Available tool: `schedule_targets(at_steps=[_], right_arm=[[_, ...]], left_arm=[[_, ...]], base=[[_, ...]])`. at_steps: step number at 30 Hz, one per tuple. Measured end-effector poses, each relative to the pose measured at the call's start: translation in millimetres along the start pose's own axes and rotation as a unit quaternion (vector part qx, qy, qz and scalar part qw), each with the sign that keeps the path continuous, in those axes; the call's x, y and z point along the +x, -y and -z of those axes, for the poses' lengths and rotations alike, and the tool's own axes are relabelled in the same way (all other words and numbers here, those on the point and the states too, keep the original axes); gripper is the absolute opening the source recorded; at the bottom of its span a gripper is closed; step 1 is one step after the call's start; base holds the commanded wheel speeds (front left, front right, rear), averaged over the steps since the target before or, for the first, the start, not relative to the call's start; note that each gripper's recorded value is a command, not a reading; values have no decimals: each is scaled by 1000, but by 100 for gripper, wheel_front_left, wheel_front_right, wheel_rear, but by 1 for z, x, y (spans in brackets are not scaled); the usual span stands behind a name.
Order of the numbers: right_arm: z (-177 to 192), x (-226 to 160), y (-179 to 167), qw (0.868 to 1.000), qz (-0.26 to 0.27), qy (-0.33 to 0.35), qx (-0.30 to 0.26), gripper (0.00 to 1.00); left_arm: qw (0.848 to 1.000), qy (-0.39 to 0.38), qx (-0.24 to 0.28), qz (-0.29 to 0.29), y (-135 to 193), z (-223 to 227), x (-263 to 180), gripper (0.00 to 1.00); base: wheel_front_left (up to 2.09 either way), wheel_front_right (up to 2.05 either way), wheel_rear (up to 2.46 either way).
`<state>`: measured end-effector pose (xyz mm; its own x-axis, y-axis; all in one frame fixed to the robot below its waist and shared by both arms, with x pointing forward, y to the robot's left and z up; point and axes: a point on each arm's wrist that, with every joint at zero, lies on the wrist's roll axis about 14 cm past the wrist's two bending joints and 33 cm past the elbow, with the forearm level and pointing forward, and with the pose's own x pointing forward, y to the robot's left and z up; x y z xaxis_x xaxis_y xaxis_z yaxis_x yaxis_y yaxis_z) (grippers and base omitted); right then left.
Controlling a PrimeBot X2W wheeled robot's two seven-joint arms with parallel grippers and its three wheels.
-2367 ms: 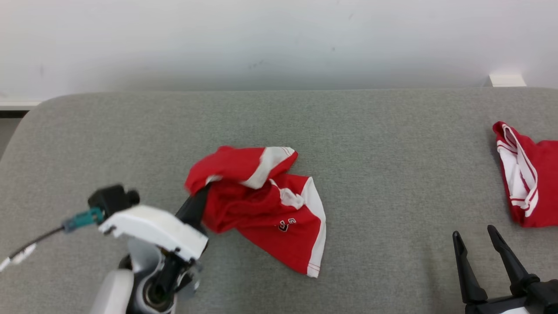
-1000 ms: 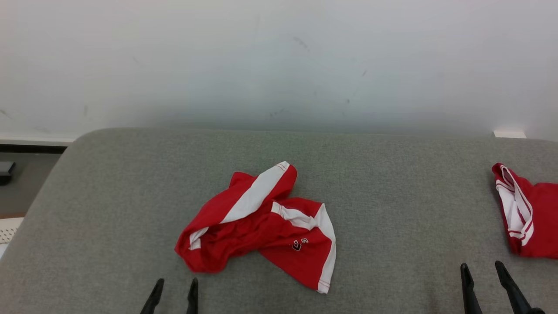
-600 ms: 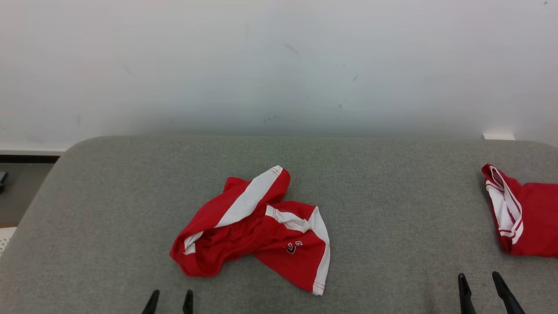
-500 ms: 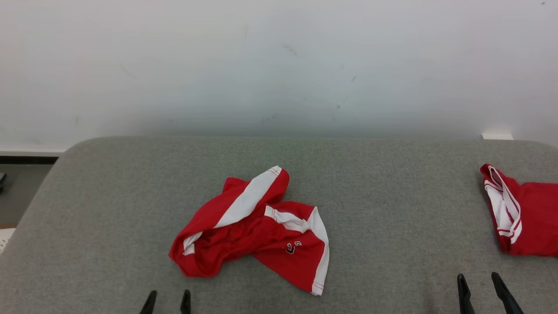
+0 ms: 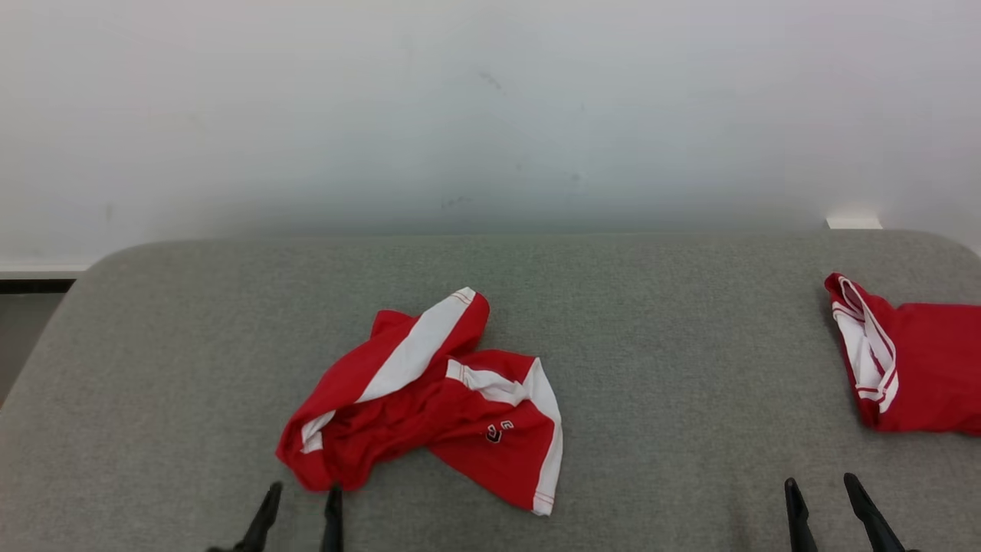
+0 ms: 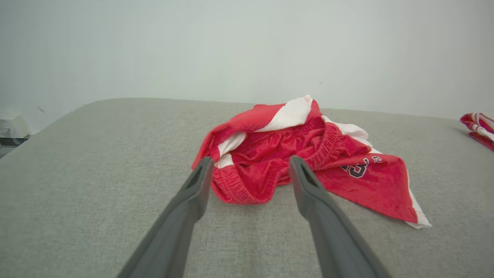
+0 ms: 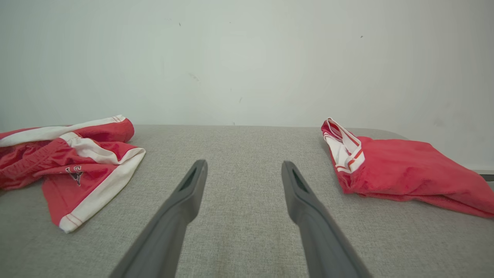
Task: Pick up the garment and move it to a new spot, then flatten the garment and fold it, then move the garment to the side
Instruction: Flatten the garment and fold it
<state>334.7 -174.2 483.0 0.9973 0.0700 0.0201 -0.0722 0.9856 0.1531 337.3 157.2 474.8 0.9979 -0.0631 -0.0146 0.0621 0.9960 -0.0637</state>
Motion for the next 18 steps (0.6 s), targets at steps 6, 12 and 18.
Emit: schedule_targets(at_steps=[6, 12, 18], right_arm=[[-3, 0, 3, 1000, 5, 4, -1, 100], [2, 0, 9, 1000, 17, -5, 2, 100], [10, -3, 18, 999, 34, -18, 5, 100]], left_arm=[[997, 21, -12, 75, 42, -18, 44, 100], [990, -52, -20, 128, 84, -15, 99, 100], [979, -150, -13, 140, 105, 9, 132, 100]], base=[[0, 0, 0], [0, 0, 0], [0, 0, 0]])
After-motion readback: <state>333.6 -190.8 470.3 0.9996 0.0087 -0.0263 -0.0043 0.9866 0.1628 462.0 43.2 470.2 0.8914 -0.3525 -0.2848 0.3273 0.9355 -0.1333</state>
